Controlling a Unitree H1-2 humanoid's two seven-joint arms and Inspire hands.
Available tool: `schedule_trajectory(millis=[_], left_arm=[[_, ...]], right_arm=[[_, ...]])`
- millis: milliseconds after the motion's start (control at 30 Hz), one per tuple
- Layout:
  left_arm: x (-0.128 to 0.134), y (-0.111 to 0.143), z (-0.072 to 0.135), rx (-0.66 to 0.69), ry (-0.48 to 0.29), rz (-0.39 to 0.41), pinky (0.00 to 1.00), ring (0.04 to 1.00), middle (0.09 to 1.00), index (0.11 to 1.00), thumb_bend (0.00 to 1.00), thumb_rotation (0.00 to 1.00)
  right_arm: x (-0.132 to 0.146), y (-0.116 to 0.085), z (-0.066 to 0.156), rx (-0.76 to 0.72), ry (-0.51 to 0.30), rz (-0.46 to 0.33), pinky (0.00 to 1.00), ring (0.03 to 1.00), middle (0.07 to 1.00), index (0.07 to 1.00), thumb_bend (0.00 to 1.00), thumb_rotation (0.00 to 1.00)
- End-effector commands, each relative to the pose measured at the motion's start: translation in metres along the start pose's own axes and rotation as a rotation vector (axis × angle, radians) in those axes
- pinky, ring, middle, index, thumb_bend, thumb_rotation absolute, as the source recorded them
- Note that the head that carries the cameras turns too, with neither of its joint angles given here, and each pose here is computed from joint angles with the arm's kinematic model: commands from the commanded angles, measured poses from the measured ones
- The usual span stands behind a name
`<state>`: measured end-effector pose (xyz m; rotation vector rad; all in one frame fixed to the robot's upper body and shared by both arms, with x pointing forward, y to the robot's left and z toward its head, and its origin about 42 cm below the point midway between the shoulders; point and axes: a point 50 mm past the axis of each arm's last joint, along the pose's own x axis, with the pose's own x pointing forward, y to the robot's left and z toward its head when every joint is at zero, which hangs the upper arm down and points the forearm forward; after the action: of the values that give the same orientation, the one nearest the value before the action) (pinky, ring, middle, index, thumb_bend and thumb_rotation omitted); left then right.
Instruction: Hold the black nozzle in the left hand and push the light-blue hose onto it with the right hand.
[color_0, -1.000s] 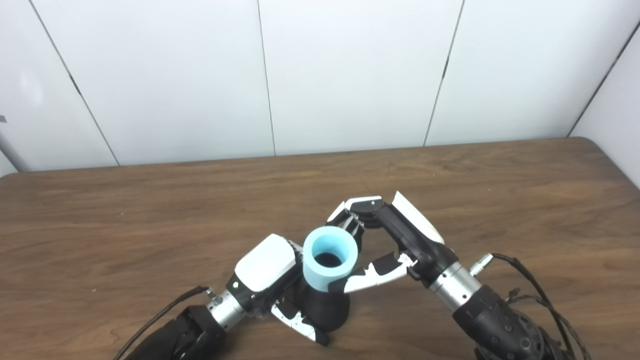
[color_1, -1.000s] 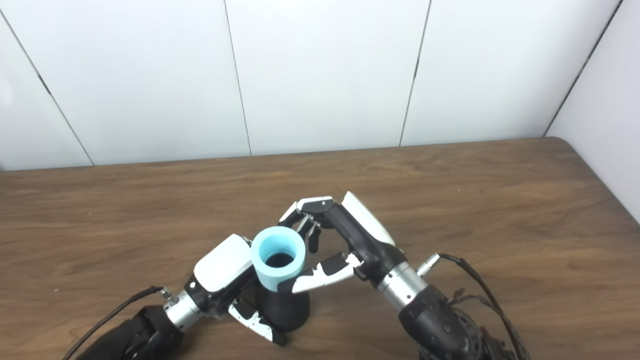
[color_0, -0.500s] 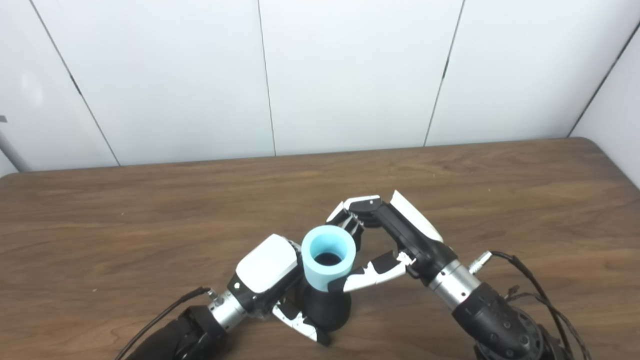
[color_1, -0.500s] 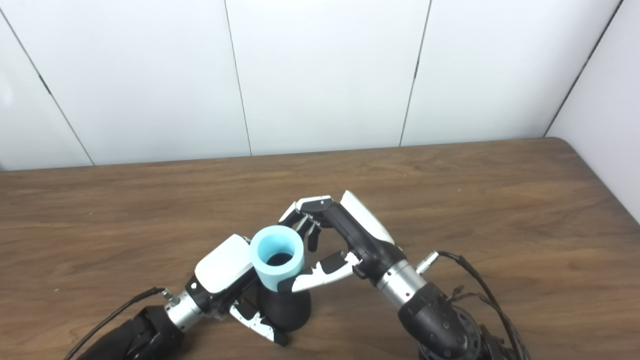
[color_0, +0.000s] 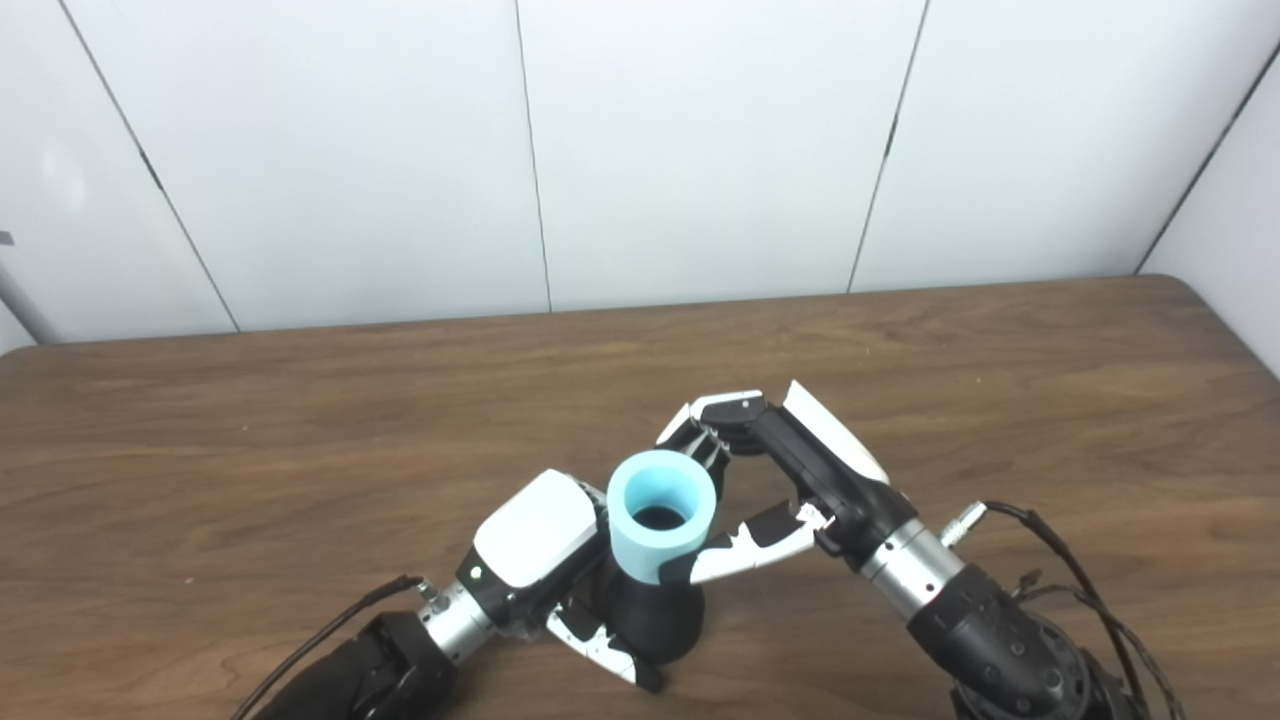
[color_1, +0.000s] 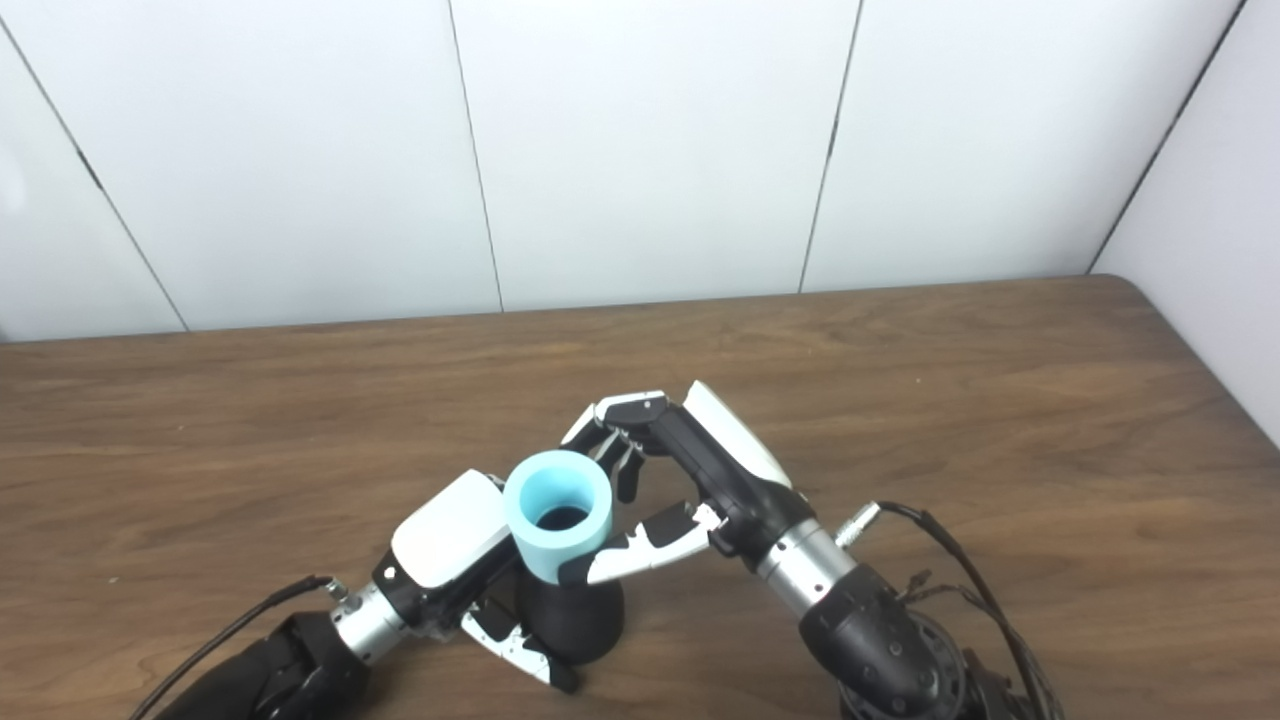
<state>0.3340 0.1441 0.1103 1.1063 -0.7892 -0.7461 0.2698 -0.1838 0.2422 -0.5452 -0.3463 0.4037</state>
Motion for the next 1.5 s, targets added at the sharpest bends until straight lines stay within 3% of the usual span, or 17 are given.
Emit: schedule_trajectory(millis=[0,267,367,400,433,467,500,567,767,800,1100,1200,1267,1333,1367,1467], left_arm=[[-0.034,-0.066,0.029,-0.112,0.031,-0.158,0.16,0.226,0.433,0.498,0.52,0.00],[-0.035,-0.066,0.029,-0.115,0.033,-0.161,0.15,0.211,0.470,0.483,0.52,0.00],[-0.035,-0.066,0.029,-0.116,0.034,-0.160,0.16,0.219,0.472,0.482,0.52,0.00],[-0.035,-0.066,0.029,-0.118,0.036,-0.161,0.16,0.220,0.473,0.482,0.52,0.00],[-0.035,-0.066,0.029,-0.120,0.037,-0.162,0.16,0.223,0.433,0.498,0.52,0.00],[-0.035,-0.066,0.029,-0.119,0.038,-0.163,0.16,0.225,0.413,0.506,0.51,0.00],[-0.036,-0.066,0.029,-0.119,0.038,-0.162,0.16,0.218,0.448,0.492,0.52,0.00],[-0.036,-0.066,0.029,-0.118,0.038,-0.162,0.15,0.208,0.466,0.485,0.52,0.00],[-0.036,-0.065,0.029,-0.114,0.033,-0.166,0.16,0.220,0.472,0.482,0.52,0.00],[-0.036,-0.065,0.029,-0.114,0.034,-0.168,0.16,0.226,0.424,0.500,0.52,0.00],[-0.036,-0.066,0.029,-0.117,0.037,-0.162,0.15,0.209,0.472,0.482,0.52,0.00],[-0.036,-0.066,0.028,-0.122,0.039,-0.162,0.17,0.234,0.404,0.510,0.51,0.00],[-0.036,-0.066,0.028,-0.126,0.040,-0.161,0.16,0.225,0.458,0.488,0.52,0.00],[-0.036,-0.067,0.027,-0.128,0.041,-0.164,0.17,0.239,0.409,0.512,0.51,0.00],[-0.036,-0.067,0.027,-0.126,0.041,-0.164,0.17,0.234,0.399,0.511,0.51,0.00],[-0.036,-0.068,0.027,-0.127,0.043,-0.161,0.16,0.222,0.456,0.488,0.52,0.00]], right_arm=[[0.001,-0.008,0.008,-0.027,-0.034,-0.032,0.32,0.460,0.554,0.452,0.49,0.00],[0.001,-0.007,0.009,-0.020,-0.022,-0.022,0.33,0.475,0.549,0.453,0.49,0.00],[0.001,-0.007,0.010,-0.021,0.001,-0.016,0.31,0.461,0.562,0.500,0.49,0.00],[0.001,-0.007,0.010,-0.023,0.009,-0.016,0.38,0.518,0.619,0.570,0.47,0.00],[0.001,-0.007,0.011,-0.024,0.014,-0.016,0.39,0.542,0.642,0.597,0.73,0.00],[0.000,-0.008,0.010,-0.027,0.019,-0.017,0.40,0.554,0.653,0.611,0.86,0.00],[0.000,-0.008,0.010,-0.030,0.023,-0.017,0.42,0.576,0.676,0.632,0.94,0.00],[0.000,-0.008,0.010,-0.032,0.029,-0.018,0.43,0.593,0.692,0.646,0.99,0.00],[-0.001,-0.010,0.010,-0.027,0.037,-0.016,0.45,0.615,0.708,0.658,1.00,0.00],[-0.001,-0.009,0.010,-0.028,0.039,-0.014,0.45,0.617,0.708,0.658,1.00,0.00],[-0.002,-0.009,0.010,-0.035,0.047,0.002,0.47,0.632,0.705,0.659,1.00,0.00],[-0.002,-0.011,0.010,-0.031,0.056,0.001,0.51,0.651,0.711,0.664,1.00,0.02],[-0.003,-0.013,0.011,-0.007,0.060,-0.012,0.59,0.702,0.743,0.715,1.00,0.19],[-0.004,-0.016,0.015,-0.013,0.038,-0.053,0.70,0.810,0.839,0.837,1.00,0.48],[-0.005,-0.018,0.017,-0.038,0.019,-0.077,0.74,0.850,0.882,0.890,0.99,0.58],[-0.008,-0.024,0.027,-0.144,-0.074,-0.141,0.84,0.937,0.976,0.982,0.94,0.80]])
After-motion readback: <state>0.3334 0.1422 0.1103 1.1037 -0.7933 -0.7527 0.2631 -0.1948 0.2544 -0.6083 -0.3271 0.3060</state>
